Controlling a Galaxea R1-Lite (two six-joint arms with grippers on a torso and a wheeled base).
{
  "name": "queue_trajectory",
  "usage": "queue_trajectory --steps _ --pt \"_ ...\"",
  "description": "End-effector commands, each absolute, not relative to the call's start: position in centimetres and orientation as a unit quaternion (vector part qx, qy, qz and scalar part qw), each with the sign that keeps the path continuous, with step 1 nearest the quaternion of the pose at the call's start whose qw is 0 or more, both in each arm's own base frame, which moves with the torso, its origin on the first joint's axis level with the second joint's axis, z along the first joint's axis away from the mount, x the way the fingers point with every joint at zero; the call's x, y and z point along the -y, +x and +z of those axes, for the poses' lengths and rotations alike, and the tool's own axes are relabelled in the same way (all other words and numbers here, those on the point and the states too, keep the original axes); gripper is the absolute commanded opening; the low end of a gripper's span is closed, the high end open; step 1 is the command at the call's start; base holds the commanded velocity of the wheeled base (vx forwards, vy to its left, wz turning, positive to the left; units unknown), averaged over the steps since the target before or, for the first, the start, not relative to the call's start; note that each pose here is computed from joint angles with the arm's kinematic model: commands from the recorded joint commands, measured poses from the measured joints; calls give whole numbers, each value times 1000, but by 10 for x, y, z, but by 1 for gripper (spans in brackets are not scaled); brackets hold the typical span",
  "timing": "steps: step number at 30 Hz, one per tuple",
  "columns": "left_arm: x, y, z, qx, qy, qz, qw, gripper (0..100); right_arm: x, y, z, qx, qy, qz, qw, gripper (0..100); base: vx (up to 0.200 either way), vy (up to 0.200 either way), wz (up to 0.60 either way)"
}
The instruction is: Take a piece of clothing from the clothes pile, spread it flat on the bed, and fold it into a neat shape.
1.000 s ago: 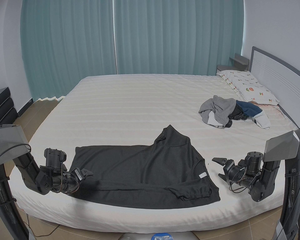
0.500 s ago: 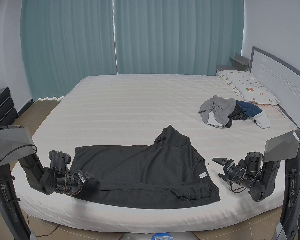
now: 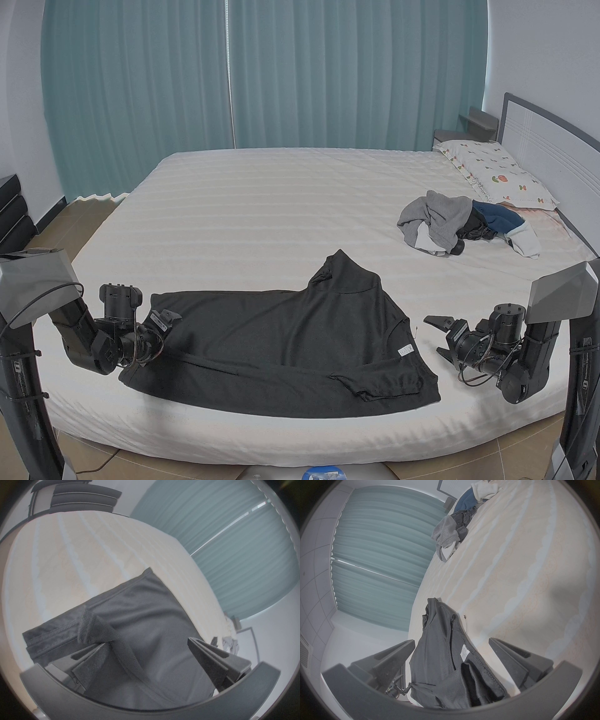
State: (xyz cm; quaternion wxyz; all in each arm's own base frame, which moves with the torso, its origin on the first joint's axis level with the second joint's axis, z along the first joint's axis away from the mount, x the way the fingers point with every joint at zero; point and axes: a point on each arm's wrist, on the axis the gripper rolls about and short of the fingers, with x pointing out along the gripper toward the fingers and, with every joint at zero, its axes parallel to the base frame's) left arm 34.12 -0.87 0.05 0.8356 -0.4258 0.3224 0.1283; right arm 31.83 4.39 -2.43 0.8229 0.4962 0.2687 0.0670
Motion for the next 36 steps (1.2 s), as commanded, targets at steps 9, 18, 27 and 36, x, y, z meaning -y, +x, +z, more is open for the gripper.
queue_trajectory --steps 9,18,27,36 --pt "-20 360 8 -233 -474 151 836 100 -44 318 -26 -270 496 66 823 100 0 0 0" --pt "-20 347 13 -255 -489 124 825 100 -44 318 -26 -270 496 66 823 100 0 0 0" --pt "-11 326 57 -277 -475 76 832 100 -45 320 -19 -261 493 72 827 100 0 0 0" --pt "-30 331 78 -293 -409 83 860 100 -69 321 4 -269 443 116 847 100 0 0 0"
